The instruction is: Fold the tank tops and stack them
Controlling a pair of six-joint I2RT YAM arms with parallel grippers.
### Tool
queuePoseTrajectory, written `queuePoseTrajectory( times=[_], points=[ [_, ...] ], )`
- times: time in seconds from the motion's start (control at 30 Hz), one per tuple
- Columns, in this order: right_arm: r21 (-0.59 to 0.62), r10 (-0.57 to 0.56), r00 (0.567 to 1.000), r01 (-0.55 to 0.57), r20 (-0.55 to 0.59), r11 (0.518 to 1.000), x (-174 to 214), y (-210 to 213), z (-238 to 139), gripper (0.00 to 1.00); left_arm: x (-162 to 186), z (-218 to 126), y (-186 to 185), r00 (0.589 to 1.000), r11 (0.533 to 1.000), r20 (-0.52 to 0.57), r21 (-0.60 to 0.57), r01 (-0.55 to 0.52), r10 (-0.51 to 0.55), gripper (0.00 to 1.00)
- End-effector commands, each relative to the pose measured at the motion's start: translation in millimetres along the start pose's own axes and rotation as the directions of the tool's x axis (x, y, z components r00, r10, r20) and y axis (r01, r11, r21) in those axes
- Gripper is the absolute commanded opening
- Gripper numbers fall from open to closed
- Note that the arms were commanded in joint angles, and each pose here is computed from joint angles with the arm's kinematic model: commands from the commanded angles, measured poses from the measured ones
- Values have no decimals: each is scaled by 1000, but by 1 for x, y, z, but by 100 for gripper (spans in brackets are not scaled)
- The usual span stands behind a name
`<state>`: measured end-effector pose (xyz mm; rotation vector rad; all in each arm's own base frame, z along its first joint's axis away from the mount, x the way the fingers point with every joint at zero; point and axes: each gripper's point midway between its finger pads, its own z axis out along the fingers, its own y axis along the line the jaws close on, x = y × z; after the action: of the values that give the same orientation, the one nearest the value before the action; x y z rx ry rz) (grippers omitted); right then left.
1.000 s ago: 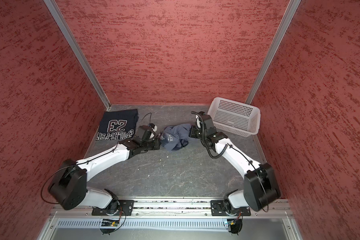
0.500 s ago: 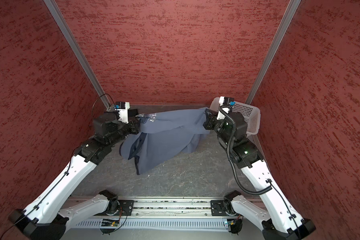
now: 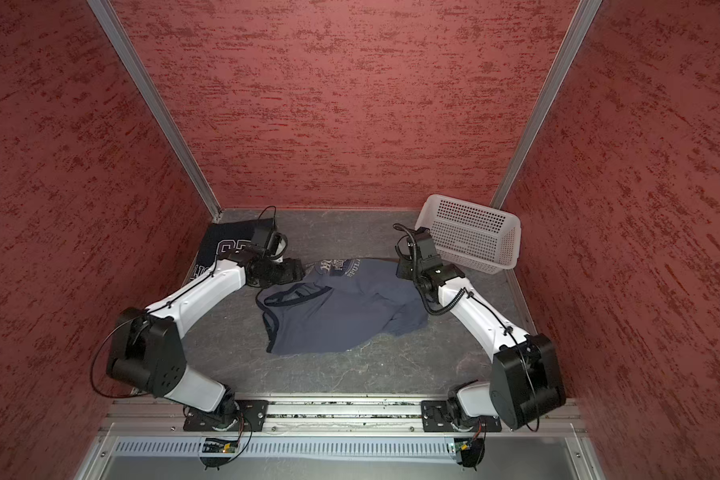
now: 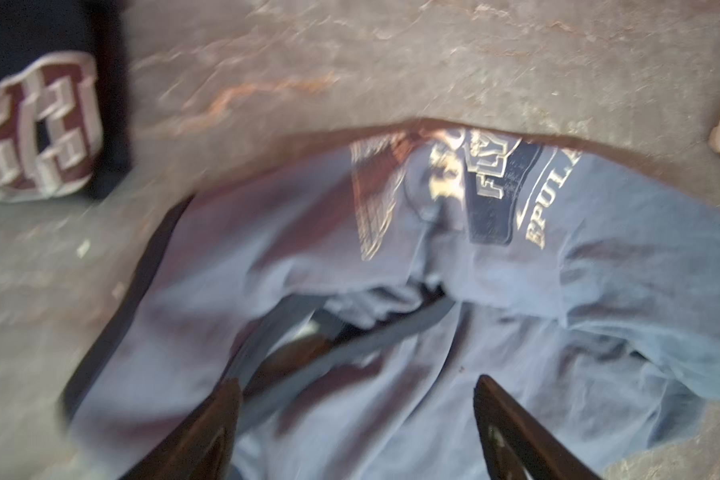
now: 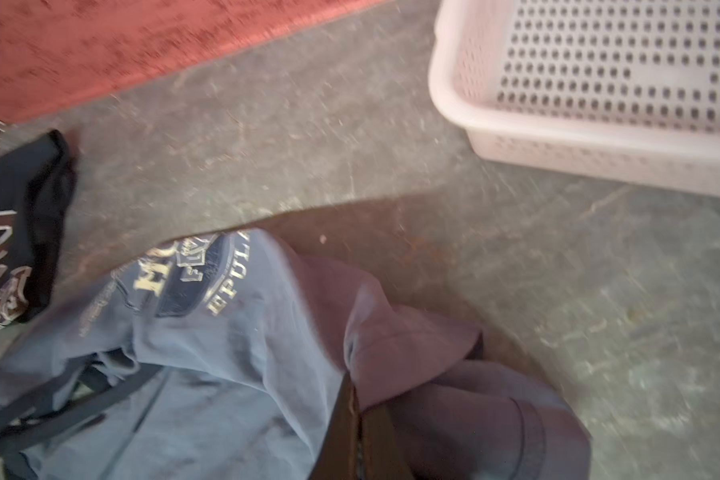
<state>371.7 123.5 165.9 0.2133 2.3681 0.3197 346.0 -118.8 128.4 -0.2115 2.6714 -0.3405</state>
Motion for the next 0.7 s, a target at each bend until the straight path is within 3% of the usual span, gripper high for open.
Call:
queuePoseTrajectory(
  times=[0.0,0.2,0.43,0.67],
  points=[
    [-18,25,999,-24,26,1000,0,0,-8,0,21,-9,28,999,994,0,-108,33,-33,87],
    [-7,18,1000,-18,-11,1000,13,-6,-5,0,60,1,75,995,941,-81,-337,27,-58,84],
    [-14,22,1000,-22,1,1000,13,-6,-9,0,43,14,80,997,905,-73,-425,-16,-17,70],
    [-14,29,1000,-29,-6,999,19,-9,-8,0,29,27,84,995,851,-97,-518,-82,36,68]
  ],
)
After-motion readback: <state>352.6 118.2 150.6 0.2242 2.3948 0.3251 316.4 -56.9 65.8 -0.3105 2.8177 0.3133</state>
